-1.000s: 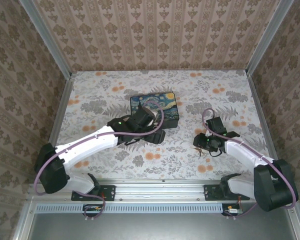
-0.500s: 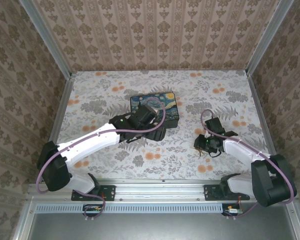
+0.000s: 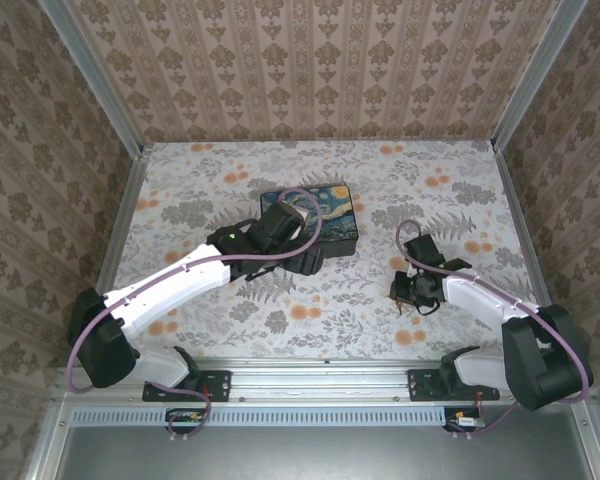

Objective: Unlock the padlock with the key

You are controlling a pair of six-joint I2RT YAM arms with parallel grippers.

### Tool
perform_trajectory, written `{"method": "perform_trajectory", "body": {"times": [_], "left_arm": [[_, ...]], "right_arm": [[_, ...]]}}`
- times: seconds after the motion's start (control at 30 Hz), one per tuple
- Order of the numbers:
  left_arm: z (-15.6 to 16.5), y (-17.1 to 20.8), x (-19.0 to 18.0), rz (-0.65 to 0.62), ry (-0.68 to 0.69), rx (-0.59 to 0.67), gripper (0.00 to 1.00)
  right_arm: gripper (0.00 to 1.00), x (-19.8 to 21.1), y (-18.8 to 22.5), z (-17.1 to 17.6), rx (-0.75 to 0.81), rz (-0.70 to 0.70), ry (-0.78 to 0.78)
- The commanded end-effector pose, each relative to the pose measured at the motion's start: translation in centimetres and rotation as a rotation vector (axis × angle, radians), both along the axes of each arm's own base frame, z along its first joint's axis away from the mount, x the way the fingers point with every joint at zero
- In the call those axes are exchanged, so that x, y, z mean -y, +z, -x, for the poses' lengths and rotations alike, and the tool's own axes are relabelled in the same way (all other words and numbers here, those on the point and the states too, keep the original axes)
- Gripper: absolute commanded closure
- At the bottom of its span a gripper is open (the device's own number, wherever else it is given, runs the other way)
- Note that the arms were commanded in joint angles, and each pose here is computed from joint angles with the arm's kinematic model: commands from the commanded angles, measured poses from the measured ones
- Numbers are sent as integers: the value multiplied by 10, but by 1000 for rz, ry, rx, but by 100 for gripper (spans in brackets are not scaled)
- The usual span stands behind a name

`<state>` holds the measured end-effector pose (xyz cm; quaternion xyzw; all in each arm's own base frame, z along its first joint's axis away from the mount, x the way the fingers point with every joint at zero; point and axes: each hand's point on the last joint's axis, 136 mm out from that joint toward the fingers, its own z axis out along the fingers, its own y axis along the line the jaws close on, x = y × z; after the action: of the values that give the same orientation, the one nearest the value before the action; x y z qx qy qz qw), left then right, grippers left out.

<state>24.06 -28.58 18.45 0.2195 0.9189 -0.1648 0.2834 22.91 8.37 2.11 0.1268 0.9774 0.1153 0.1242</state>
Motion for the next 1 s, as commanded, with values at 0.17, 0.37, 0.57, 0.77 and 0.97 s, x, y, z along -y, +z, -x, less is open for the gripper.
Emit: {"method": "perform_trajectory", "body": {"times": [0.17, 0.37, 0.57, 0.77, 0.97], "left_arm": [[2, 9, 6, 4, -37, 15, 7], [2, 9, 3, -4, -32, 18, 7], [0, 11, 1, -8, -26, 26, 7], [1, 16, -3, -4, -23, 40, 7], [-1, 21, -8, 1, -17, 53, 7]], "right_arm": [[74, -3, 1, -16, 2, 22, 19], [73, -8, -3, -18, -21, 14, 36], [76, -8, -4, -11, -51, 27, 56], [75, -10, -5, 2, -79, 37, 61], [75, -10, -5, 3, -89, 55, 65]]}}
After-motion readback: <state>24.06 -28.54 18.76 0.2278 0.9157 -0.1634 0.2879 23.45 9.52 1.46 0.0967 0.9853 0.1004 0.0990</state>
